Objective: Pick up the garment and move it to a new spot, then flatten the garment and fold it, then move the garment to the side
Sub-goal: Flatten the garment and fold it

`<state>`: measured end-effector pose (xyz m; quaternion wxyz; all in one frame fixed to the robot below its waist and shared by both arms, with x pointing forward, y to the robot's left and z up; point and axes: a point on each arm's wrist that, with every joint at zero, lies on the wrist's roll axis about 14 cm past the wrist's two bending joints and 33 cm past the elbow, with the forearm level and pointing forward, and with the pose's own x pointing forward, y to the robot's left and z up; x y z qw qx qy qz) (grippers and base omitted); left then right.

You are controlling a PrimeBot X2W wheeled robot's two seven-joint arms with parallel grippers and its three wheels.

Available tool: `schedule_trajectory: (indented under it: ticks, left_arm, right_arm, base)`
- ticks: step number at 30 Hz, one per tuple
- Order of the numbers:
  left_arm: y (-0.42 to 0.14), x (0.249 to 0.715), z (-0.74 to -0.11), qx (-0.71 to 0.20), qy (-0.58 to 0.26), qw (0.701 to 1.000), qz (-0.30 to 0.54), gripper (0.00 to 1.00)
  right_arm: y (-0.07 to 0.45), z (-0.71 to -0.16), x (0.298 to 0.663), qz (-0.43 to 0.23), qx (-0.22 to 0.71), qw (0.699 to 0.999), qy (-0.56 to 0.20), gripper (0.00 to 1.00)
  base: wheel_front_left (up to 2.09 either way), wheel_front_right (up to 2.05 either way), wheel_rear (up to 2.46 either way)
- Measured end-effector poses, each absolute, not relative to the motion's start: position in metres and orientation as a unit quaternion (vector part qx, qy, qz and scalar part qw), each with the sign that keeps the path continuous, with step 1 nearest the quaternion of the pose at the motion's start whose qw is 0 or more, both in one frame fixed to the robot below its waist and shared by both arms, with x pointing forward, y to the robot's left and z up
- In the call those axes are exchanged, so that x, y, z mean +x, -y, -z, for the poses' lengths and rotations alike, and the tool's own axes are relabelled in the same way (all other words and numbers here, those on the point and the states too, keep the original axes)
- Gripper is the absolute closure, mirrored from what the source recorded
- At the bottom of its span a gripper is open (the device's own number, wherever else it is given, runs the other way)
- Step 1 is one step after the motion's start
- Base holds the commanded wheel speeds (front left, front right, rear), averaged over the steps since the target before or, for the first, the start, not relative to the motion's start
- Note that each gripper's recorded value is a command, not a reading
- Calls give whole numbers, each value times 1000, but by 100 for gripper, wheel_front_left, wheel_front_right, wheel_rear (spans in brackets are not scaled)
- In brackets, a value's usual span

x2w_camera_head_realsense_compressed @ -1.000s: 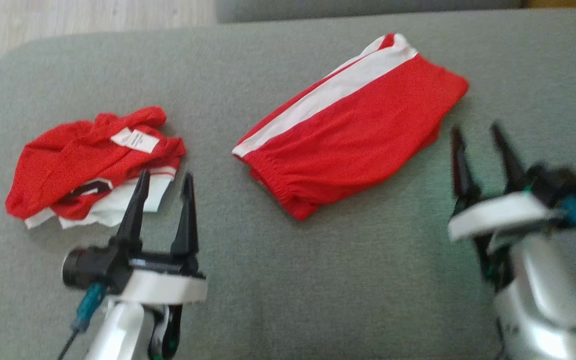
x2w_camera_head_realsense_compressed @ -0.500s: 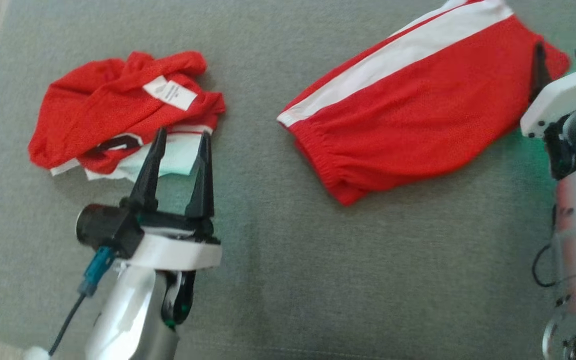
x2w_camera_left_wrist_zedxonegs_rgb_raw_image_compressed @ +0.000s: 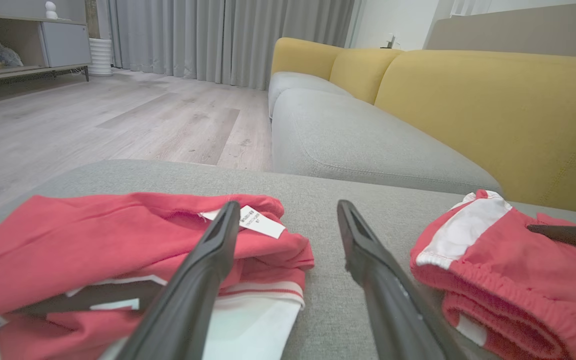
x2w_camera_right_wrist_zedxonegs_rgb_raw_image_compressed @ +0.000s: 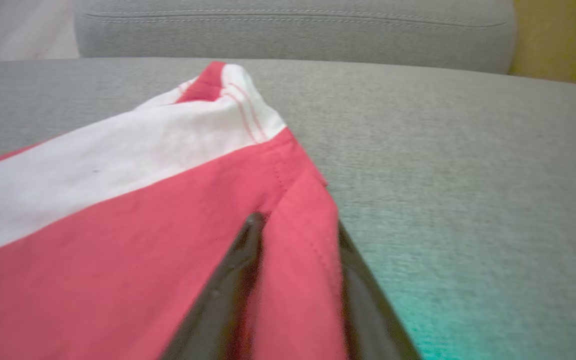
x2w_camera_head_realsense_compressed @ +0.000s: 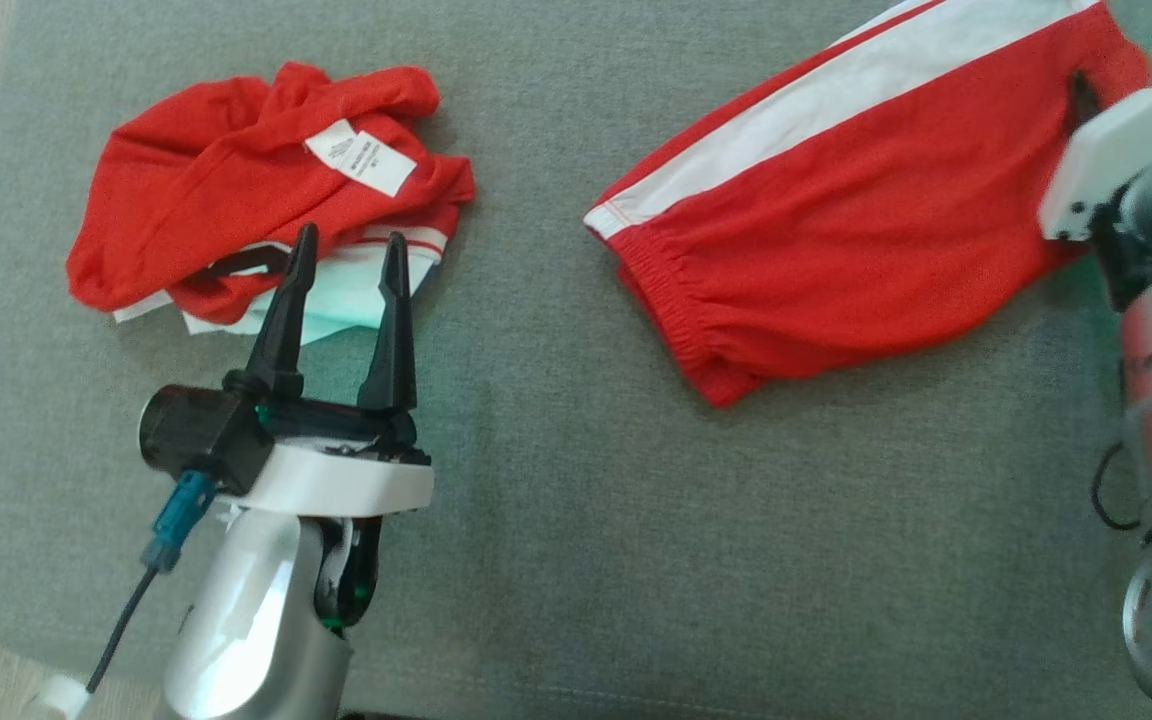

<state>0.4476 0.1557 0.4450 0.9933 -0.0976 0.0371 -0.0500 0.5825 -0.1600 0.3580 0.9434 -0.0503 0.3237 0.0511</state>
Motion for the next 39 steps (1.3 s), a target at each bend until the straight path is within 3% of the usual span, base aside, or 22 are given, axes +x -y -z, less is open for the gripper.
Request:
schedule_trajectory:
  ticks: [9, 15, 25, 32, 39]
  left_arm:
    - [-143, 452, -459, -102, -17, 992, 69, 0]
    - [-133, 451, -477, -107, 4, 991, 82, 0]
    - [-127, 439, -479, -112, 2, 990, 88, 0]
    - [-129, 437, -483, -110, 7, 990, 86, 0]
    - [-129, 425, -489, -108, 12, 990, 87, 0]
  right_arm:
    - [167, -376, 572, -46, -18, 952, -301, 100]
    - [222, -409, 562, 6, -13, 970, -243, 100]
    - [330, -415, 510, 124, -11, 965, -230, 100]
    - [313, -419, 513, 116, 9, 972, -206, 100]
    - [261, -438, 522, 64, 22, 984, -164, 100]
  base:
    - [0, 0, 0]
    - [0, 0, 0]
    - [0, 0, 0]
    - [0, 0, 0]
    - [0, 0, 0]
